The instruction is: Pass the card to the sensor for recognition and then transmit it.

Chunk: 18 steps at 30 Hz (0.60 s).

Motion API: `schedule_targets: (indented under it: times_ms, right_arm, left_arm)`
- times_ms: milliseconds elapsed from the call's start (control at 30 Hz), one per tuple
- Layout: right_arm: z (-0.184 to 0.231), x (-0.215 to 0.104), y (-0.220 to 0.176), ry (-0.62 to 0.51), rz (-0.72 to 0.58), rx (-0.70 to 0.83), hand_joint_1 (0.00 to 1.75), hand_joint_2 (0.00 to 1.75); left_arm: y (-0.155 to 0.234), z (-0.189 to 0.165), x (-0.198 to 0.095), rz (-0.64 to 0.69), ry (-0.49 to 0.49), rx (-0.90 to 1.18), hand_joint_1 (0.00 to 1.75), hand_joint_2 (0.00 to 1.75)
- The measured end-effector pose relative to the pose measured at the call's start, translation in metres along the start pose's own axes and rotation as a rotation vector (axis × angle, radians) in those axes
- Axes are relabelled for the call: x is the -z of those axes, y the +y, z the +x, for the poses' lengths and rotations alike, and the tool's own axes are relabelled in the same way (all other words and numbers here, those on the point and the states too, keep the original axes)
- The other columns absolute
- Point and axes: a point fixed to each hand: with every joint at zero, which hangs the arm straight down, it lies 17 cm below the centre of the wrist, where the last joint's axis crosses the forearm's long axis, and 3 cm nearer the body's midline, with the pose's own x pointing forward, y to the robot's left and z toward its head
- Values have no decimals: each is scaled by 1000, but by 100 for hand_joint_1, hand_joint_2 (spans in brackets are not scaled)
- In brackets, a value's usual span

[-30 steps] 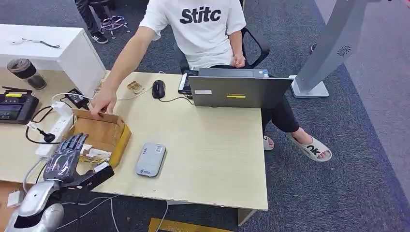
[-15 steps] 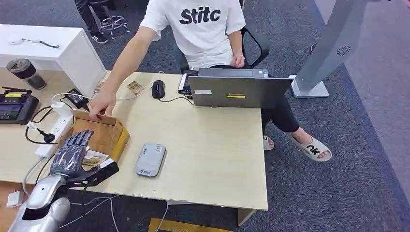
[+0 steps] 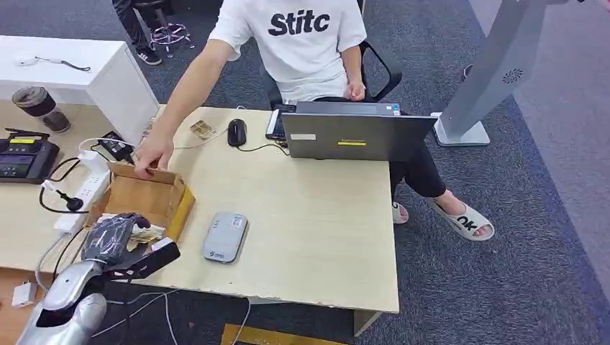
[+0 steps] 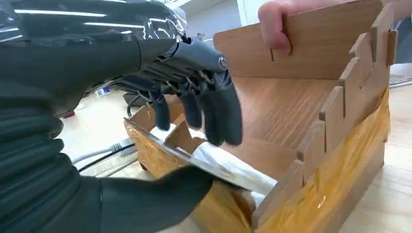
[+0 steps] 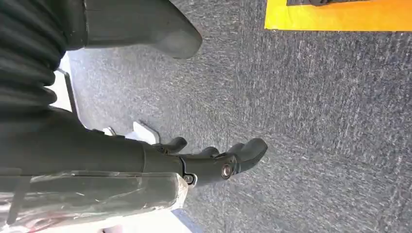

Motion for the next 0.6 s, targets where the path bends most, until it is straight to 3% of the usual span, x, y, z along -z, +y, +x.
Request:
schedule_targets:
  times_ms: [600]
  right_arm:
    - [-1, 1, -2, 0, -5, -4, 0, 175]
  left_arm:
    - [4, 1, 4, 4, -12, 31, 147, 175]
